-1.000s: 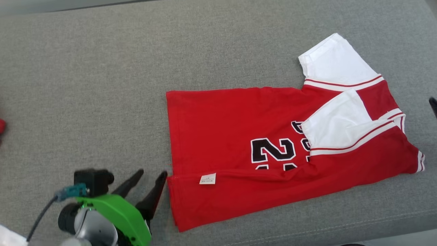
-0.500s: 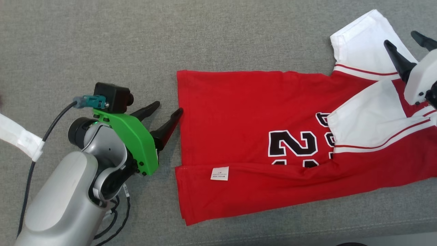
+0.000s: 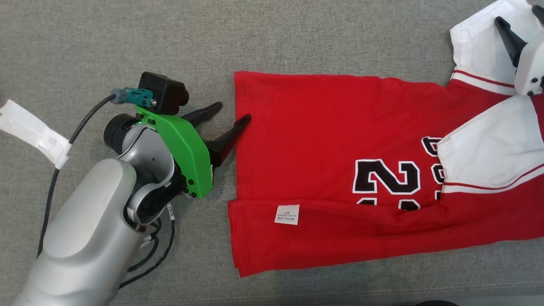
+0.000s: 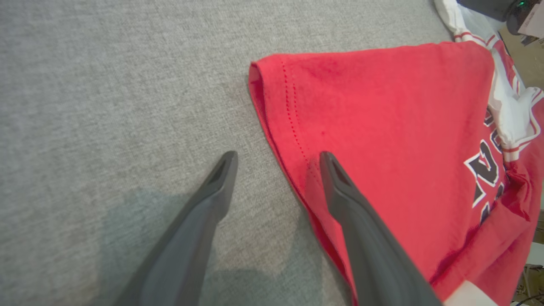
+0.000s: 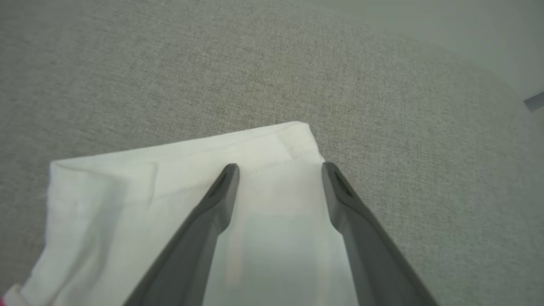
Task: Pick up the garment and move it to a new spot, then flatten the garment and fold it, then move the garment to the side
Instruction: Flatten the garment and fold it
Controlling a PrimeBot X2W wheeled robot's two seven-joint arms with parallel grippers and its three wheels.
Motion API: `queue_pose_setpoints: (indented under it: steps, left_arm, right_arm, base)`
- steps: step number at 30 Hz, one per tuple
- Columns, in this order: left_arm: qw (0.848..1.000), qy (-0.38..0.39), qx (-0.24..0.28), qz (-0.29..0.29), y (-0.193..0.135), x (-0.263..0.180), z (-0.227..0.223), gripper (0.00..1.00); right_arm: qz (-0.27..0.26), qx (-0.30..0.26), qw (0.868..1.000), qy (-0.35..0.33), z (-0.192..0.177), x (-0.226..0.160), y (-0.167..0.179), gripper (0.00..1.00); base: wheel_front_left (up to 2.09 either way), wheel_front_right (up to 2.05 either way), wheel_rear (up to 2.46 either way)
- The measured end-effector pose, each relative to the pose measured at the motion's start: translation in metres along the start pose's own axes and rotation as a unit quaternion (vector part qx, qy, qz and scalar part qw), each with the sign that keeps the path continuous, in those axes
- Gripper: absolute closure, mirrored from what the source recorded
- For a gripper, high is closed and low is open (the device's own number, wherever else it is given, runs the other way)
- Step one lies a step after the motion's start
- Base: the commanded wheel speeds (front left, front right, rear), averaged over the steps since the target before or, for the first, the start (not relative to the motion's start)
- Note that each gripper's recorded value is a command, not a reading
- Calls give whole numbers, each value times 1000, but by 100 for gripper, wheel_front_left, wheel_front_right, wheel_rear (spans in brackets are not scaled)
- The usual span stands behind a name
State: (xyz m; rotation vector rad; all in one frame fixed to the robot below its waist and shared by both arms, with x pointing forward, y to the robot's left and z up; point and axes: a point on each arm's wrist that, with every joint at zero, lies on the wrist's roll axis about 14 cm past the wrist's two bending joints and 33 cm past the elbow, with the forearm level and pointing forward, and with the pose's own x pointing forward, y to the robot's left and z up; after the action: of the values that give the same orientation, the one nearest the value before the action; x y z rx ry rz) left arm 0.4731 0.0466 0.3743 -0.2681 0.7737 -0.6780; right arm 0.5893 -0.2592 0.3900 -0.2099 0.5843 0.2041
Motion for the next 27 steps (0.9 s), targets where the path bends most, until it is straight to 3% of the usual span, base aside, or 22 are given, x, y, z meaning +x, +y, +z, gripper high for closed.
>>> queue_pose_setpoints:
  steps: [14, 17, 18, 19, 20, 21, 27]
  left_arm:
    - [1000, -8, -14, -15, -1, 11, 1, 0]
    - [1000, -10, -15, -16, -1, 12, 0, 0]
    - [1000, -9, -15, -16, -1, 12, 0, 0]
    - [1000, -10, -16, -16, -1, 13, 0, 0]
    - [1000, -11, -16, -16, -1, 13, 0, 0]
    - [1000, -11, -16, -17, -1, 14, 0, 0]
    - [999, -16, -17, -26, -9, 18, 5, 0]
  right_arm:
    - [-7, 5, 1000, 15, -5, 23, -4, 0]
    - [-1, 19, 1000, 12, -4, 25, 0, 56]
    - [1, 20, 1000, 12, -4, 25, 1, 67]
    - [4, 19, 1000, 13, -4, 24, 2, 67]
    - [6, 17, 1000, 13, -4, 24, 3, 89]
    - [9, 17, 1000, 13, -4, 24, 5, 100]
    - [20, 23, 999, 13, -3, 19, 9, 100]
  base:
    - [0, 0, 0]
    - [0, 0, 0]
    - [0, 0, 0]
    - [0, 0, 0]
    - [0, 0, 0]
    - [0, 0, 0]
    - [0, 0, 0]
